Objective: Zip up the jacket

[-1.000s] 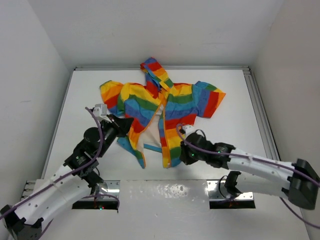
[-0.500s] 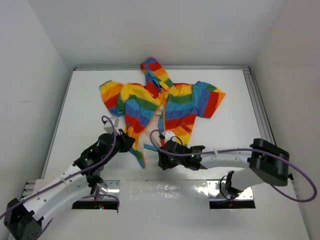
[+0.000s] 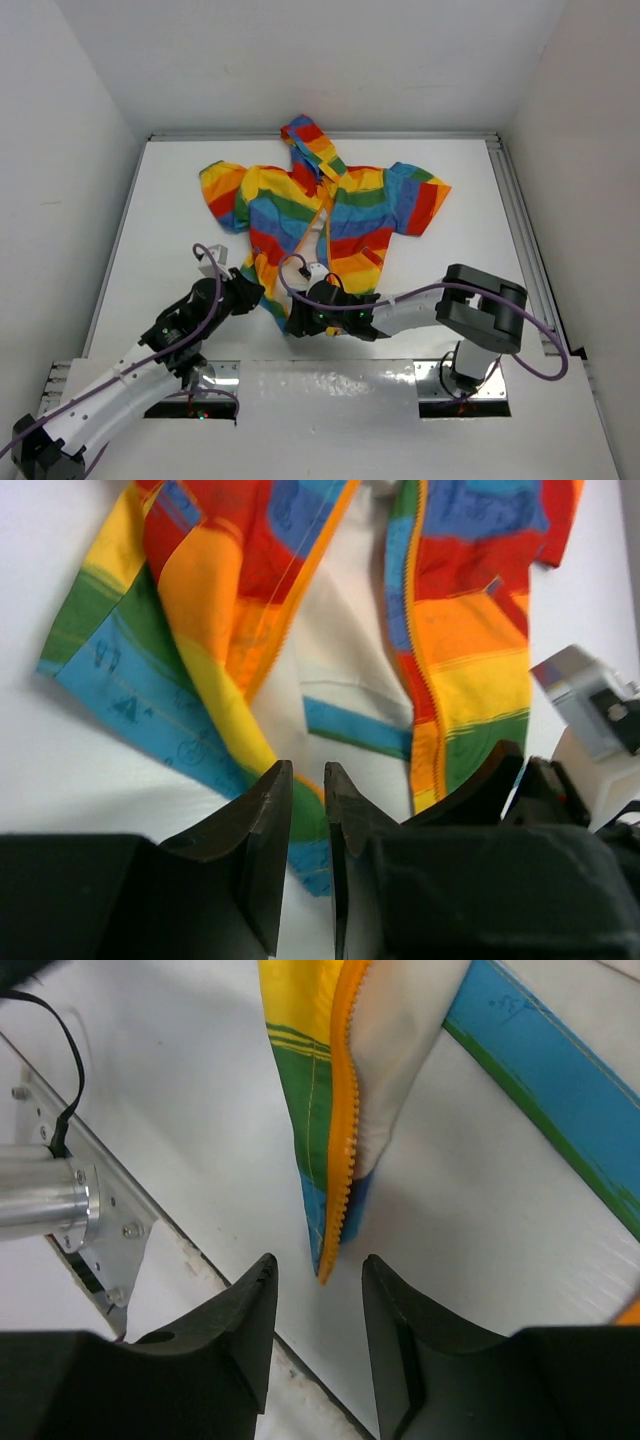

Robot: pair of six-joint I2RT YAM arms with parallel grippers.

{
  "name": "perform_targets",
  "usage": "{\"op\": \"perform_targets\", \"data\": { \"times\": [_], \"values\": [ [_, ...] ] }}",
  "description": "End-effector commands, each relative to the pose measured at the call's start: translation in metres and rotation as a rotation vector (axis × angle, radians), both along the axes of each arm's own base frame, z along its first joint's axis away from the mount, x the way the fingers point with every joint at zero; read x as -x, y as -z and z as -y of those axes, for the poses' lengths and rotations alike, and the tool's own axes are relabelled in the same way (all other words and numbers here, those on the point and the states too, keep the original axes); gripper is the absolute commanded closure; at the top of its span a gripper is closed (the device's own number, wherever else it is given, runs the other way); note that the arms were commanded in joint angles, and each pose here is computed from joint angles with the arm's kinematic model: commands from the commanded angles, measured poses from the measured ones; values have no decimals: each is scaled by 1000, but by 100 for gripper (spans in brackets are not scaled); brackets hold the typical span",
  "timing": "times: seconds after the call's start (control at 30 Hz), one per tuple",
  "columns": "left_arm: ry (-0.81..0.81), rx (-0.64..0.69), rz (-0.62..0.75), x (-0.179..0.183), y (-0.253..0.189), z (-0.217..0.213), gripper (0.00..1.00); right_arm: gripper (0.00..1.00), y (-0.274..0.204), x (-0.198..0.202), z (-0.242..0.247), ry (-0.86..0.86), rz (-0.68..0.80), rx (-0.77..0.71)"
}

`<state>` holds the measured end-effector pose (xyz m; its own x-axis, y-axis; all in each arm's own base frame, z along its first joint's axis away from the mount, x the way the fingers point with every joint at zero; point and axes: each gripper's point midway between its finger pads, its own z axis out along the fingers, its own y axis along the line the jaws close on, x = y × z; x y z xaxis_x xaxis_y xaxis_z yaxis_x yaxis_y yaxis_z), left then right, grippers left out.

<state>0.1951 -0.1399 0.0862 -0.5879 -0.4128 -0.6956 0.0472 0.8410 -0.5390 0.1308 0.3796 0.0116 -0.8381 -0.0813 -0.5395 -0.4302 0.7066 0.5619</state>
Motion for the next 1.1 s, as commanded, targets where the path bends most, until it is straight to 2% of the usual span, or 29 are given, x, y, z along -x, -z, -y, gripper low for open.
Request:
{"op": "perform_targets", "data": {
  "times": [0.0, 0.23, 0.3, 0.33, 0.4, 0.43, 0.47, 0.57, 0.7, 0.73, 0.8, 0.83, 0.87, 0.93, 1.07],
  "values": [
    [-1, 15, -13, 4, 3, 0, 82, 61, -27, -10, -30, 16, 25, -128],
    [48, 33, -55, 14, 15, 7, 79, 71, -13, -18, -34, 55, 29, -111],
    [55, 49, -52, 14, 16, 9, 78, 82, -15, -23, -34, 81, 45, -126],
    [63, 54, -58, 15, 18, 11, 78, 94, -13, -23, -30, 92, 47, -127],
    [76, 57, -48, 15, 12, 13, 77, 100, -26, -30, -30, 130, 77, -180],
    [91, 56, -55, 16, 13, 15, 75, 100, -23, -28, -21, 135, 82, -184],
    [107, 63, -56, 17, 13, 18, 73, 100, -44, -30, -24, 140, 110, -257],
    [148, 102, -58, 20, 12, 27, 66, 100, -74, -28, -11, 146, 153, -348],
    [206, 165, -21, 22, -10, 40, 55, 100, -100, -27, 6, 174, 175, -423],
    [225, 194, -7, 23, -15, 45, 54, 100, -94, -25, 16, 181, 158, -431],
    [244, 234, 6, 24, -18, 50, 51, 100, -117, -29, 20, 193, 90, -582],
    [274, 258, 12, 26, -23, 56, 49, 100, -111, -28, 29, 203, 57, -606],
    [288, 273, 10, 28, -24, 59, 49, 100, -129, -23, 27, 161, 36, -698],
    [330, 334, 34, 31, -30, 68, 48, 100, -121, -26, 32, 184, -50, -731],
    [363, 400, 37, 36, -28, 75, 48, 100, -142, -24, 38, 175, -96, -884]
  ]
}}
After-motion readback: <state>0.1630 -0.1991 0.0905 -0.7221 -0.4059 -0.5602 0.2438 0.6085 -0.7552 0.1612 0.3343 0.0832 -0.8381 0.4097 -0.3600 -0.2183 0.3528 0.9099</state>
